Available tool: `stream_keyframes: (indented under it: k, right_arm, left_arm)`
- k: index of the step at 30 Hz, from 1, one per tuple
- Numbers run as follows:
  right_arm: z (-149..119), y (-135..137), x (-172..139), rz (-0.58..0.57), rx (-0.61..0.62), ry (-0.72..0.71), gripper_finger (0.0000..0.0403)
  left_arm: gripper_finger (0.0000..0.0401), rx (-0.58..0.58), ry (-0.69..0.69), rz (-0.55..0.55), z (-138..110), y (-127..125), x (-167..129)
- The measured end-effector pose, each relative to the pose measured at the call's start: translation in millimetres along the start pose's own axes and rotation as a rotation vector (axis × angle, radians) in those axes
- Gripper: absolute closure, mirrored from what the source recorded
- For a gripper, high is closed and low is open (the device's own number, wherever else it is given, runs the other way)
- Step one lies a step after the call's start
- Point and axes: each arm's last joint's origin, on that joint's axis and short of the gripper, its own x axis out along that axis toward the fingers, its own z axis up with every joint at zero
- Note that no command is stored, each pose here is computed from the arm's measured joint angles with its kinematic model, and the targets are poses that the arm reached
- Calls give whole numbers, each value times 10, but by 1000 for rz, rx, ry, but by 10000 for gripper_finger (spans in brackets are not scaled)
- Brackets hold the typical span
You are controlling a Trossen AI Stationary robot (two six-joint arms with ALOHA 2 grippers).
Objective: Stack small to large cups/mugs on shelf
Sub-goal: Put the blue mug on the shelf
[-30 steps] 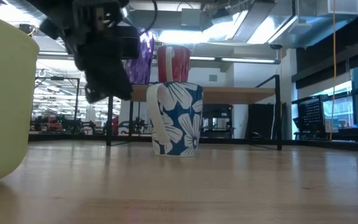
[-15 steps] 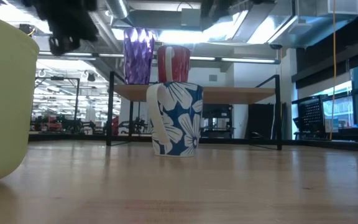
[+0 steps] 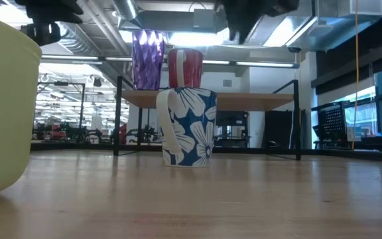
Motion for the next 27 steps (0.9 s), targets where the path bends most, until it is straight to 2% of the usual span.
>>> stream_keyframes:
  k: [4, 10, 17, 25, 27]
  right_arm:
    - [-42, -26, 172, -43, 2, 45, 326]
    - [-105, -2, 500, -9, -2, 110, 326]
    - [-103, 9, 516, 9, 8, 119, 326]
    - [7, 158, 481, 180, 42, 12, 326]
    - [16, 155, 481, 170, 37, -17, 326]
  left_arm:
    - [346, -18, 10, 5, -14, 19, -30]
    - [346, -19, 31, -14, -19, 17, -42]
    - [346, -18, 34, -12, -21, 19, -41]
    - [346, -26, 81, 18, -54, 57, -43]
    - [346, -27, 104, 2, -61, 52, -44]
